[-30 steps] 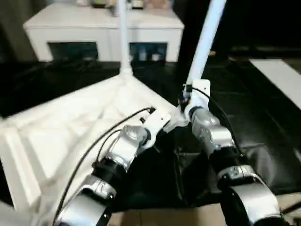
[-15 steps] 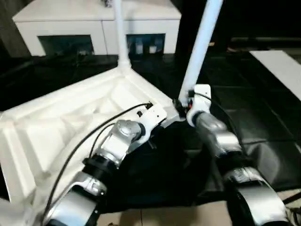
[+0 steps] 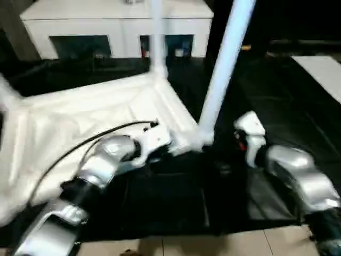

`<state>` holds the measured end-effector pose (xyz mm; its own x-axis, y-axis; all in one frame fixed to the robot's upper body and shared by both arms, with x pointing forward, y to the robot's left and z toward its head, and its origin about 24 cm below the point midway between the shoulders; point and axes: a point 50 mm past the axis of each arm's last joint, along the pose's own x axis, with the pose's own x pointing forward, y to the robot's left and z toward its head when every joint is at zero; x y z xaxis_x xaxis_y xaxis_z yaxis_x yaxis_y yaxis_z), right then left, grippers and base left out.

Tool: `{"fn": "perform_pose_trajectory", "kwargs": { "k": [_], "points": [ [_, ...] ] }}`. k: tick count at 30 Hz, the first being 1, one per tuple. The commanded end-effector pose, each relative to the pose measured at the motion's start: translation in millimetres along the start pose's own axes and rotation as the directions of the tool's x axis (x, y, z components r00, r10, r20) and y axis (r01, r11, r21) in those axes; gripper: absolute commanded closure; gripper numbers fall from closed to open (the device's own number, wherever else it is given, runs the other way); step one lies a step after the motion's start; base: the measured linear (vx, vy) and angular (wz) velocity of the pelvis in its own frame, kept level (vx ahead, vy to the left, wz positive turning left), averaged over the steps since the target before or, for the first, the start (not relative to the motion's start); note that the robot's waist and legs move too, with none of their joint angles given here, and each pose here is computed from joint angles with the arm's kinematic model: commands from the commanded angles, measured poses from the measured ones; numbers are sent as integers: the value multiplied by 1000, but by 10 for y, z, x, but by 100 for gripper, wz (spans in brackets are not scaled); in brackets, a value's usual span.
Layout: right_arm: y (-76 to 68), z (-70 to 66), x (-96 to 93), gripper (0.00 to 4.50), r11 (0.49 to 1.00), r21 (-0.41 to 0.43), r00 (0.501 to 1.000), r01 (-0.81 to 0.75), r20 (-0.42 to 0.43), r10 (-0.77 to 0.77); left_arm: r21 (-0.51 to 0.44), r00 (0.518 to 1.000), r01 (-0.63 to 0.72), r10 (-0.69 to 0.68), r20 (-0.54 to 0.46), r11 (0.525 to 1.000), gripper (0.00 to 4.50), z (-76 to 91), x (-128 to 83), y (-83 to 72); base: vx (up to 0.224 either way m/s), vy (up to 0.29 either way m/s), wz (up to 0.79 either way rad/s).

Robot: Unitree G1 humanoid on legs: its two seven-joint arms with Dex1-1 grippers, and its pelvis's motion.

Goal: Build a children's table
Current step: Rotate leg to tighten

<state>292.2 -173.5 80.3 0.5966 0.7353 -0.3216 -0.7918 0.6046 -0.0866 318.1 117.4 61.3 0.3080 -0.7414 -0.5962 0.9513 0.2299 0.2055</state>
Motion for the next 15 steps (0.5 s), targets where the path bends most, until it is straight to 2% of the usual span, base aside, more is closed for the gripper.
{"fn": "perform_pose_trajectory", "kwargs": {
  "k": [1, 7, 12, 15],
  "points": [
    [54, 49, -31, 2, 997, -32, 998, -65, 7, 65, 84, 994, 93, -98, 53, 992, 450, 161, 33, -86, 0, 0, 0],
    [115, 22, -85, 2, 989, -20, 989, -147, -27, 147, 76, 982, 168, -174, 74, 983, 450, 143, -56, -126, 0, 0, 0],
    [71, -56, -10, 2, 990, -43, 989, -132, -80, 128, 83, 984, 158, -164, 67, 984, 450, 110, -64, -114, 0, 0, 0],
    [43, -55, 36, 28, 992, -44, 990, -117, -80, 114, 83, 985, 156, -162, 67, 984, 450, 108, -65, -110, 0, 0, 0]
  ]
}}
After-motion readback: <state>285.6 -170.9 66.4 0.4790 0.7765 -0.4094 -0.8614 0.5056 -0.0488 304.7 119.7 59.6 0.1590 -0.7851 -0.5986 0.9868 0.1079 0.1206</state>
